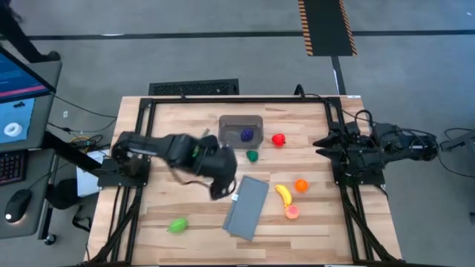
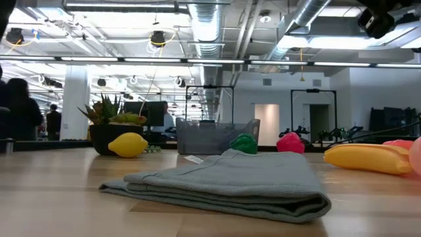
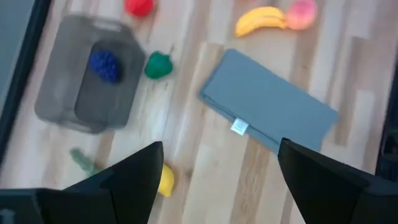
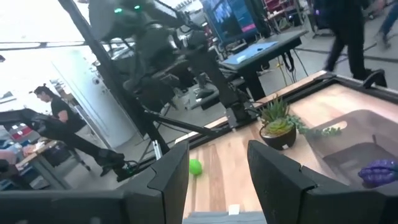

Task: Pick and placing Produce into tupperware
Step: Put the melon into the black bin

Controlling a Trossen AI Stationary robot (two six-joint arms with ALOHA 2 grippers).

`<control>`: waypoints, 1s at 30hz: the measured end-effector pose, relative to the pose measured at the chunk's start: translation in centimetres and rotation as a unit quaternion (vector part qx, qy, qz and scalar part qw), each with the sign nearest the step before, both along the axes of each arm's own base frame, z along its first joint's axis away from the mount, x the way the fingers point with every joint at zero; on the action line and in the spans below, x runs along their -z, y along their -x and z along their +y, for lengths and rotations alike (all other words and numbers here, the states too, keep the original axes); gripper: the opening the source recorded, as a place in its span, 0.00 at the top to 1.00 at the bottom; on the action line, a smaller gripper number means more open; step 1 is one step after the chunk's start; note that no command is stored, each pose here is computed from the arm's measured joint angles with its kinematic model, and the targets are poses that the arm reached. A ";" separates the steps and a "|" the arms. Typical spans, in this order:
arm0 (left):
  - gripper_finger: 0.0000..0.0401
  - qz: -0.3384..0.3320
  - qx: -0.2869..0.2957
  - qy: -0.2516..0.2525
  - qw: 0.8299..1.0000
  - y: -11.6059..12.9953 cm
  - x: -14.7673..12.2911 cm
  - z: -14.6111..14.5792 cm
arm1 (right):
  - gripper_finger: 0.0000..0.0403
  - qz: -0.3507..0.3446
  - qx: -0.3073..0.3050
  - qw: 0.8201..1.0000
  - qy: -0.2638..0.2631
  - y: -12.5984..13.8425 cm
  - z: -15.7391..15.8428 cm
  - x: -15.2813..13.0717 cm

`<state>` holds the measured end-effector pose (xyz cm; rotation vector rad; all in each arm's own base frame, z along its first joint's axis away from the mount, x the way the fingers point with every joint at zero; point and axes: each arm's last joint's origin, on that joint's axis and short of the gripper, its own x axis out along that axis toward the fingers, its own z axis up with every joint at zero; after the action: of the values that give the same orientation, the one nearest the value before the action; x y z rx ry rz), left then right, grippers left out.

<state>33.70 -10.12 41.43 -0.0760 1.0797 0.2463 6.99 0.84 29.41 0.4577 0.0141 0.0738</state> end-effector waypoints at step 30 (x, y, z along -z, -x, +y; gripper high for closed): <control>0.24 0.192 -0.129 0.072 0.970 8.6 8.9 -6.9 | 0.54 0.013 -0.042 0.998 0.048 -3.3 0.7 -0.2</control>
<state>25.14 -17.07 32.49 -0.3101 1.4749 0.4278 10.26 1.57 29.57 0.3621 0.0618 0.1483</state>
